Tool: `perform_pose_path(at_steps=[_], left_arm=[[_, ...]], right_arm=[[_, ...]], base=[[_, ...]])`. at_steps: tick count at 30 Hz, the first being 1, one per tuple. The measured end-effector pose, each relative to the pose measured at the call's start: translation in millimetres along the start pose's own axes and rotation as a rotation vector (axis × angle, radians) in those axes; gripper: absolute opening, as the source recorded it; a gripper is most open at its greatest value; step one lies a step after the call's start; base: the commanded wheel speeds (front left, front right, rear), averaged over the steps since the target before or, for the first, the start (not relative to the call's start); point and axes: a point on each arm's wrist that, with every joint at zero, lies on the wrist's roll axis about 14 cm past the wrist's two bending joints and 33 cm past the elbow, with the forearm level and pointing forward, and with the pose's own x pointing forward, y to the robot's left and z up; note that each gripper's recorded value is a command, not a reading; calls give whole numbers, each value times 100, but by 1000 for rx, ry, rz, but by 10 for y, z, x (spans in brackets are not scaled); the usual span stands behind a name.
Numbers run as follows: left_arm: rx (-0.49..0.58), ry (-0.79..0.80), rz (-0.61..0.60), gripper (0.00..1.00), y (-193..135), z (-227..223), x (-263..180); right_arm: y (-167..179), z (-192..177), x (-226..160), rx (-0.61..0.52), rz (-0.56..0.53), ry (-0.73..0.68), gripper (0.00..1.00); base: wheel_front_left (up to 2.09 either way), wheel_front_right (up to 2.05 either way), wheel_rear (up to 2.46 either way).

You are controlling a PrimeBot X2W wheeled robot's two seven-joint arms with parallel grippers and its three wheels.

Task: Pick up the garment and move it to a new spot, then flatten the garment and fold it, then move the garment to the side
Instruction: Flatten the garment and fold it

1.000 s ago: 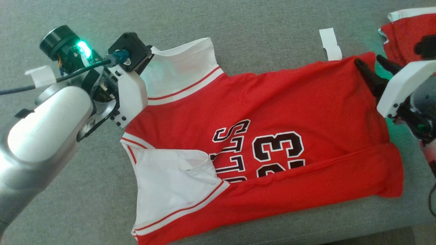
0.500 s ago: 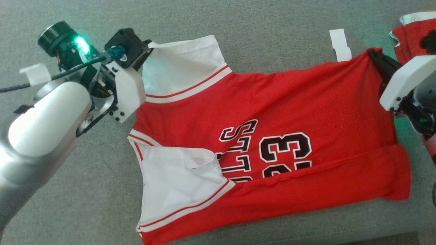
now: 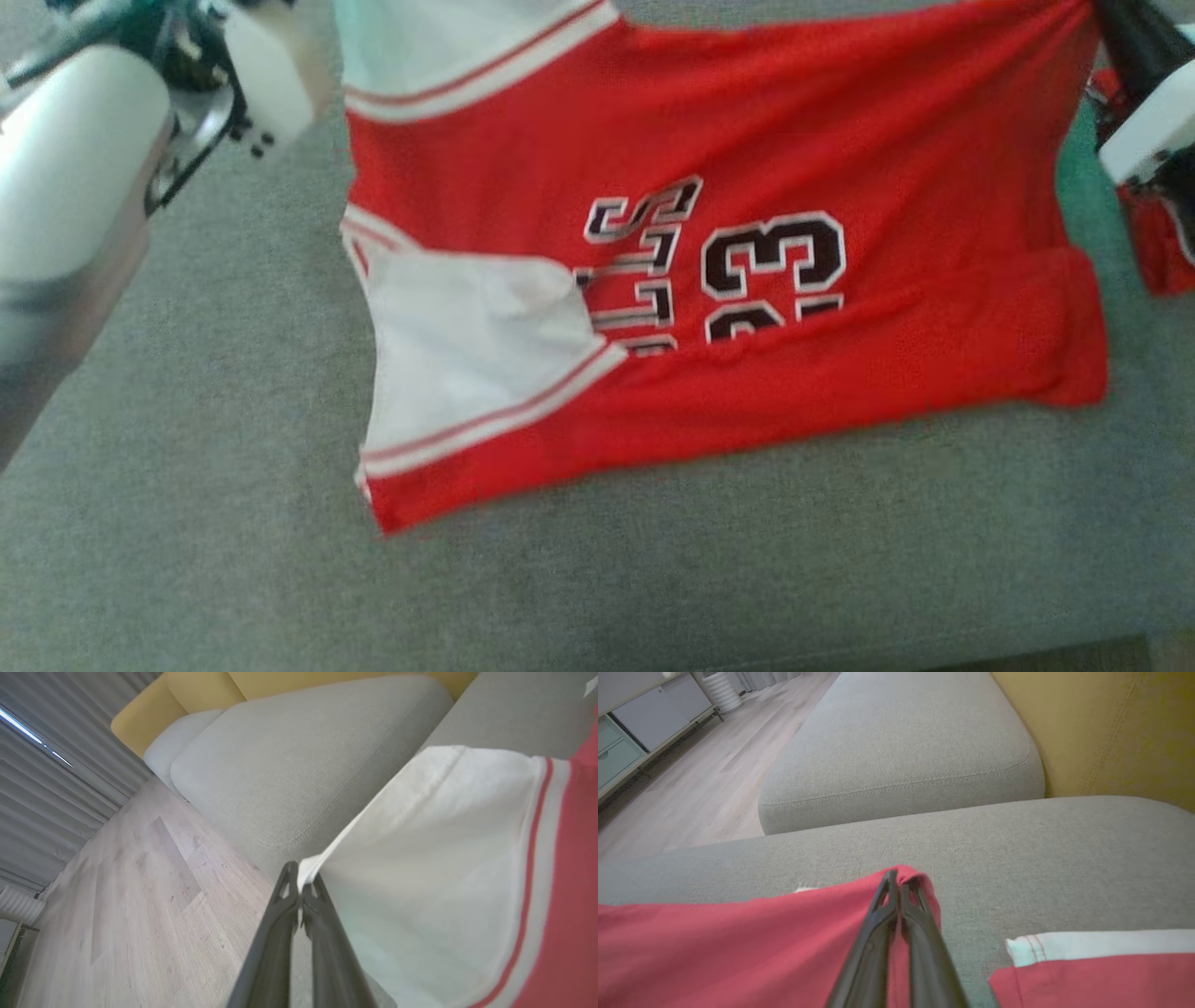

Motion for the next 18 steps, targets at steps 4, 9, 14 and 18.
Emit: perform_pose_path(at_steps=[4,9,14,18], left_arm=[[0,-39,23,0,72,145,-24],[-31,-14,1,0,-81,11,-197],[-72,19,-45,0,-443,-245,-509],[-125,5,-55,0,-628,-267,-793]], right_arm=[[-11,86,-21,-10,2,-21,0],[44,63,-120,10,30,-33,0],[63,-212,-282,40,42,-1,0],[97,-343,-413,48,56,9,0]], base=[[0,0,0],[0,0,0],[0,0,0],[0,0,0]])
